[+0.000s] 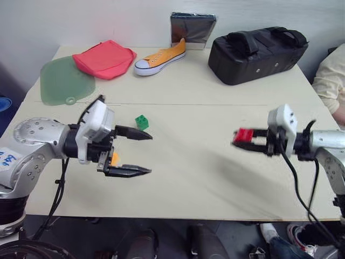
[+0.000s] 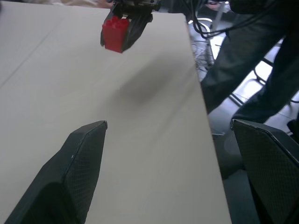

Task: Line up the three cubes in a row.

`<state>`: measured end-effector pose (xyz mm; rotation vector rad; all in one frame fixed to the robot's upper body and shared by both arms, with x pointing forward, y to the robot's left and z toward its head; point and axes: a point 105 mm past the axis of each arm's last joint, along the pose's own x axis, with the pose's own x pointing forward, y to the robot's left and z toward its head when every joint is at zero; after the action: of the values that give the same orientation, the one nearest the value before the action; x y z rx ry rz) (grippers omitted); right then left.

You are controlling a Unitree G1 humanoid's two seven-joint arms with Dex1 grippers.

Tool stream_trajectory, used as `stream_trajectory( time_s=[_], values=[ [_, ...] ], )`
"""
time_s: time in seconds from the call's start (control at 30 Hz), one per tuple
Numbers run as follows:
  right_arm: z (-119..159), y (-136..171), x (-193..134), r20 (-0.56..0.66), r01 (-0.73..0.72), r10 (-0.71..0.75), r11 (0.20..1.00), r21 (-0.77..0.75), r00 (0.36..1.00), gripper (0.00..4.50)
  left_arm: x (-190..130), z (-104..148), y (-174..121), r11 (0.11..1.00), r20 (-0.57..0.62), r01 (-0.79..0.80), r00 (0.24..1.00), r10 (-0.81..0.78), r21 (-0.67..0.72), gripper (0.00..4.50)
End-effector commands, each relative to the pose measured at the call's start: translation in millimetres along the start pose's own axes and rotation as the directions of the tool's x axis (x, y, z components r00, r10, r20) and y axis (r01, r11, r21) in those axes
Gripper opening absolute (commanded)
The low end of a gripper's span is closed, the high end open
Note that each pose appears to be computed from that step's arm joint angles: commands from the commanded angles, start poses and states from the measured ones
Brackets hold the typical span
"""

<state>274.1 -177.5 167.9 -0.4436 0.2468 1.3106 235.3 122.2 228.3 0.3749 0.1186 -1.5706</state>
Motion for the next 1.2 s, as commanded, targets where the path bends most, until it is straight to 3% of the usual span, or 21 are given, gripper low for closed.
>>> stream_trajectory(
  time_s=[0.03, 0.2, 0.67, 0.97, 1.2],
  values=[
    [1.4, 13.0, 12.2, -0.004, -0.104, 0.104, 0.991, -0.084, 0.995, 1.53, 3.5, 5.7, -0.5, 0.997, -0.011, 0.042, 0.999, -0.042, 0.072, 4.50],
    [-13.4, 12.7, 31.7, 0.003, -0.095, 0.096, 0.990, -0.102, 0.995, 1.53, 4.6, 1.4, -4.0, 0.988, -0.072, 0.096, 0.994, -0.088, 0.121, 4.50],
    [-56.8, 24.5, 53.2, -0.051, -0.111, 0.105, 0.987, -0.120, 0.993, 1.53, 2.1, 3.0, 0.3, 0.989, -0.069, 0.071, 0.996, -0.063, 0.129, 4.50],
    [-55.1, 24.6, 42.0, -0.045, -0.092, 0.087, 0.989, -0.115, 0.995, 4.47, 2.4, 0.2, -1.9, 0.992, -0.057, 0.067, 0.996, -0.061, 0.110, 4.50],
    [-30.8, 17.0, -8.0, -0.041, -0.049, 0.046, 0.995, -0.086, 0.998, 4.47, -9.5, -15.2, -4.5, 0.998, -0.044, -0.056, 0.997, 0.057, 0.021, 4.50]
  ],
)
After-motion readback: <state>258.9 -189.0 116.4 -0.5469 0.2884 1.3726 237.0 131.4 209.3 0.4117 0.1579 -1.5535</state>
